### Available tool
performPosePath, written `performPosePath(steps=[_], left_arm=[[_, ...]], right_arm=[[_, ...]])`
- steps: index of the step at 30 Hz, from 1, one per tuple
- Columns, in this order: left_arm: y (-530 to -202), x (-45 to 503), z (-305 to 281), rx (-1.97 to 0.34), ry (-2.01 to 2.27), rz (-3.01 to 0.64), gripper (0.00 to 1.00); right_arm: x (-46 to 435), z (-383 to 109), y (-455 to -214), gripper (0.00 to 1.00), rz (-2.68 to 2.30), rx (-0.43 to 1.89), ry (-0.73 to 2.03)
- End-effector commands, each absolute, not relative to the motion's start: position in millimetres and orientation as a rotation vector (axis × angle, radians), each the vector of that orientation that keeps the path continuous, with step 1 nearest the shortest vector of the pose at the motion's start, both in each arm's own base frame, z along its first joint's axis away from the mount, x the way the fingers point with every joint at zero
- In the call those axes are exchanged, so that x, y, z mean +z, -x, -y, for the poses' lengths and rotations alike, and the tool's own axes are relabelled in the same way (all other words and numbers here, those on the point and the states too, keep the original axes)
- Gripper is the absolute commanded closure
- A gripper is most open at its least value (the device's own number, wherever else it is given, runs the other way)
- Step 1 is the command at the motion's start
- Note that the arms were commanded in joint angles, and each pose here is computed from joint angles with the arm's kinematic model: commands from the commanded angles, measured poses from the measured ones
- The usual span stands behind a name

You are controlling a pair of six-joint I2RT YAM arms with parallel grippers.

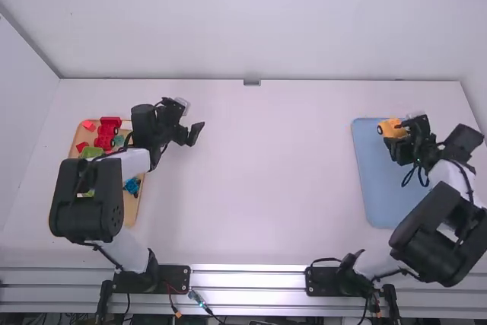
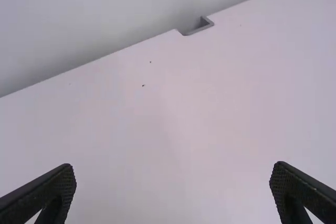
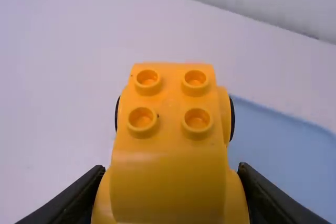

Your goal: Assemble lego blocks to make yellow taxi

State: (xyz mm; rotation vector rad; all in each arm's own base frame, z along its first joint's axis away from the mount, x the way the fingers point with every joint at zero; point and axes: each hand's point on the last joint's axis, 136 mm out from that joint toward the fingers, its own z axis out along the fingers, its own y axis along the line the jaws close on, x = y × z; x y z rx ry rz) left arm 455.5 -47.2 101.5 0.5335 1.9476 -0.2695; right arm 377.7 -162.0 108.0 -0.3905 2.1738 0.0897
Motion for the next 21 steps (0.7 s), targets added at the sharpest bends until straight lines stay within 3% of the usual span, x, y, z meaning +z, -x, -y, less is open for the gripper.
performPosePath(steps=[1, 12, 15, 16, 17, 21], left_arm=[[-451, 101, 49, -0.278, -0.527, -1.952, 0.01], [-450, 102, 52, -0.298, -0.536, -1.945, 0.01], [-450, 101, 51, -0.328, -0.467, -1.973, 0.01], [-450, 101, 51, -0.328, -0.467, -1.973, 0.01], [-450, 100, 51, -0.338, -0.453, -1.979, 0.01], [-448, 97, 50, -0.346, -0.45, -2.004, 0.01]], right_arm=[[67, 163, -364, 0.47, -2.229, 0.254, 0.165], [16, 181, -346, 0.38, -2.357, 0.239, 0.022], [15, 181, -343, 0.18, -2.383, 0.248, 0.007], [15, 181, -343, 0.18, -2.383, 0.248, 0.007], [15, 180, -342, 0.01, -2.389, 0.259, 0.001], [17, 186, -339, 0.01, -2.449, 0.261, -0.065]])
